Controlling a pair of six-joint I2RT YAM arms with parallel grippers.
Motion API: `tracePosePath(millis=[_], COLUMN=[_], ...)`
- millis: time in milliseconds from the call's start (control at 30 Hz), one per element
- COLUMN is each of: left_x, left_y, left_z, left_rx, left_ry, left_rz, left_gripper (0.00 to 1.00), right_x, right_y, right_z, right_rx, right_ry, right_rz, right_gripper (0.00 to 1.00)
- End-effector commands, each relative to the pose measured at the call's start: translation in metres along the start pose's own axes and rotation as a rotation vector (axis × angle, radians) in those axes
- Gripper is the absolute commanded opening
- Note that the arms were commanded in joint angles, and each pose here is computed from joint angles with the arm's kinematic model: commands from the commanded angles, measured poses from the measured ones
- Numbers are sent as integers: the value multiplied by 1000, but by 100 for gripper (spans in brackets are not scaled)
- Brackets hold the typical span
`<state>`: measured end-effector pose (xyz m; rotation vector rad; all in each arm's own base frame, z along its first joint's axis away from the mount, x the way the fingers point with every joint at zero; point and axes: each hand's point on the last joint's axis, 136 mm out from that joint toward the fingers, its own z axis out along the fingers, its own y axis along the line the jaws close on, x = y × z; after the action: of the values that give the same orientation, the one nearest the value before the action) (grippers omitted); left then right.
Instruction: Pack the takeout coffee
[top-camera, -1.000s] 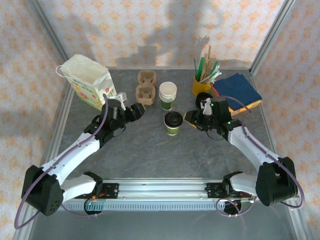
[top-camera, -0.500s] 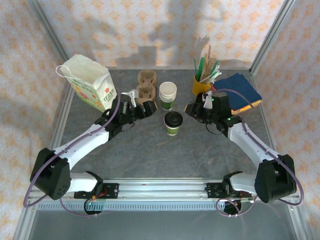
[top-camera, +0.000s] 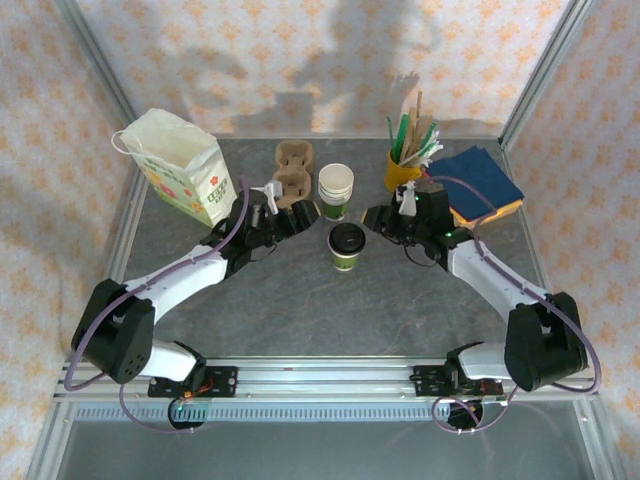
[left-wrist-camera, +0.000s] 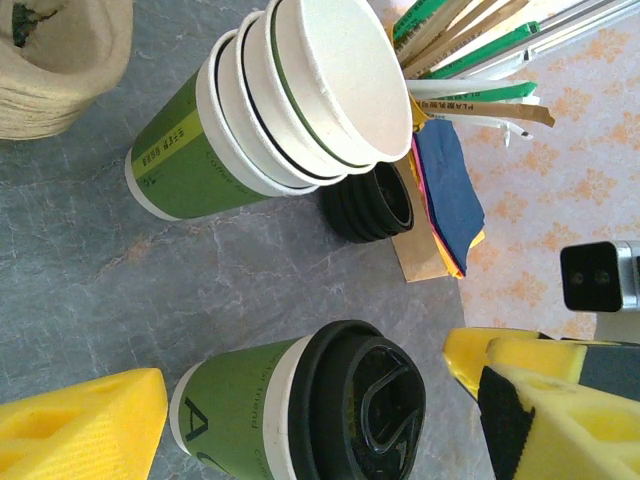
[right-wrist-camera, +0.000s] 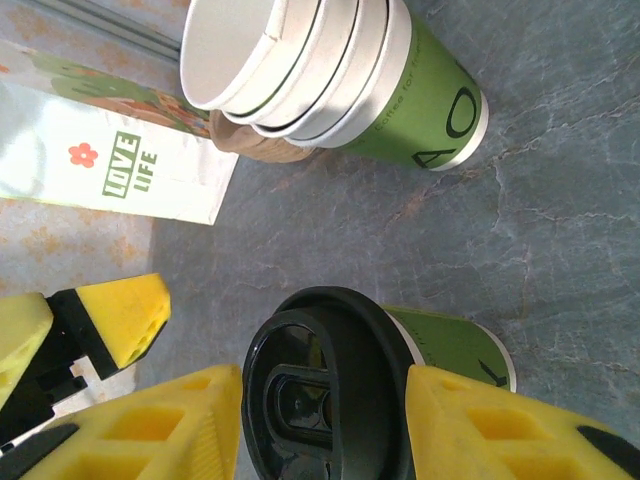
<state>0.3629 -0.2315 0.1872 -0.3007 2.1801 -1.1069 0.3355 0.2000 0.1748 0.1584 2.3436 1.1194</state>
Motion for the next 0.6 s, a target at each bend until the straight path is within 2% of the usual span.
tracePosePath(millis=[0,567], left_x=[-3,0], left_y=[-5,-1], left_z=[1,2], left_rx=[29,12], left_ry=[-12,6], left_rz=[7,6], left_gripper=[82,79], right_x=[-12,12], right_y=[21,26], right_z=[3,19], right_rx=[-51,-74], right_ry=[-24,59], right_rz=[-59,-75], right_gripper=[46,46])
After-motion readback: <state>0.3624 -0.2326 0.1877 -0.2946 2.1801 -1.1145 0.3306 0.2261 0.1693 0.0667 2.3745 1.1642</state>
